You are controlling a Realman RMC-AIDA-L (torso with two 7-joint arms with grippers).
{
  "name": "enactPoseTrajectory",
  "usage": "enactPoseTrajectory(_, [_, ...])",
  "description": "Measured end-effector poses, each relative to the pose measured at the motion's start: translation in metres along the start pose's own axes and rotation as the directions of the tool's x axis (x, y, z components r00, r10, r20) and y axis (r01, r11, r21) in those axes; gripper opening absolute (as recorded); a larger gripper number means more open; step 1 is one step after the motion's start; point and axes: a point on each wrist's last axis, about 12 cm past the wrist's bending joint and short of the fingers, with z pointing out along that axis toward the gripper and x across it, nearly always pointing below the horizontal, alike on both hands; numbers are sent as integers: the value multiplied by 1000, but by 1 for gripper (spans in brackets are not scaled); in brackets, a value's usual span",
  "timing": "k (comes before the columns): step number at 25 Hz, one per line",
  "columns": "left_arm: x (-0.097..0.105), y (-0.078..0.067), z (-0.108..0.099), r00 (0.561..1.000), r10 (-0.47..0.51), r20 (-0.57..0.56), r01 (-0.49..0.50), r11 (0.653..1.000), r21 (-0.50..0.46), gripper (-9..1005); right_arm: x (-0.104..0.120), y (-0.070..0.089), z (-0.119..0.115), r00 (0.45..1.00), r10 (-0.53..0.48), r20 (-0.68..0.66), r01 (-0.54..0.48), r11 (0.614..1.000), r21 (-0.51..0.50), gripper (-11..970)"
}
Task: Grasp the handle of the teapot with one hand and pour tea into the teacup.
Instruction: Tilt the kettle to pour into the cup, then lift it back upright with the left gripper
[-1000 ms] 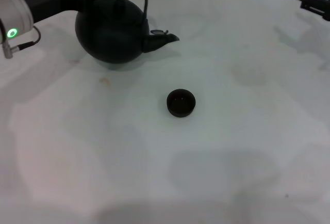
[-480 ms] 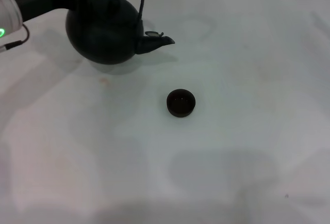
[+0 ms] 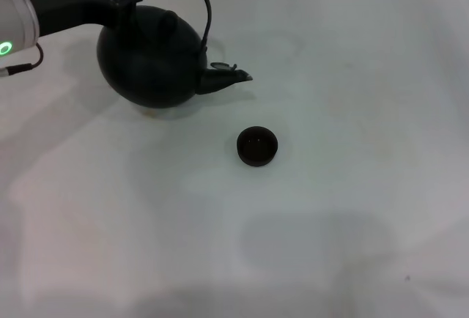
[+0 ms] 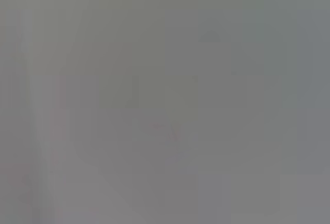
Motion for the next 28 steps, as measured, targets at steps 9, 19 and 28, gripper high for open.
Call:
enactPoseTrajectory(9, [-12,-8,5,997,-2,-74,4,999,38,191,-4,-17,-8,995,85,50,-90,990,107,828])
enactPoseTrajectory(19, [-22,-13,0,992,38,-121,-33,999,42,189,-5,-30,-22,990,115,83,-128,977,169,829])
enactPoseTrajectory(28, [-25,-23,-4,980,55,-189,-44,997,59,188,-6,-33,-21,991,111,81,-125,974,188,829])
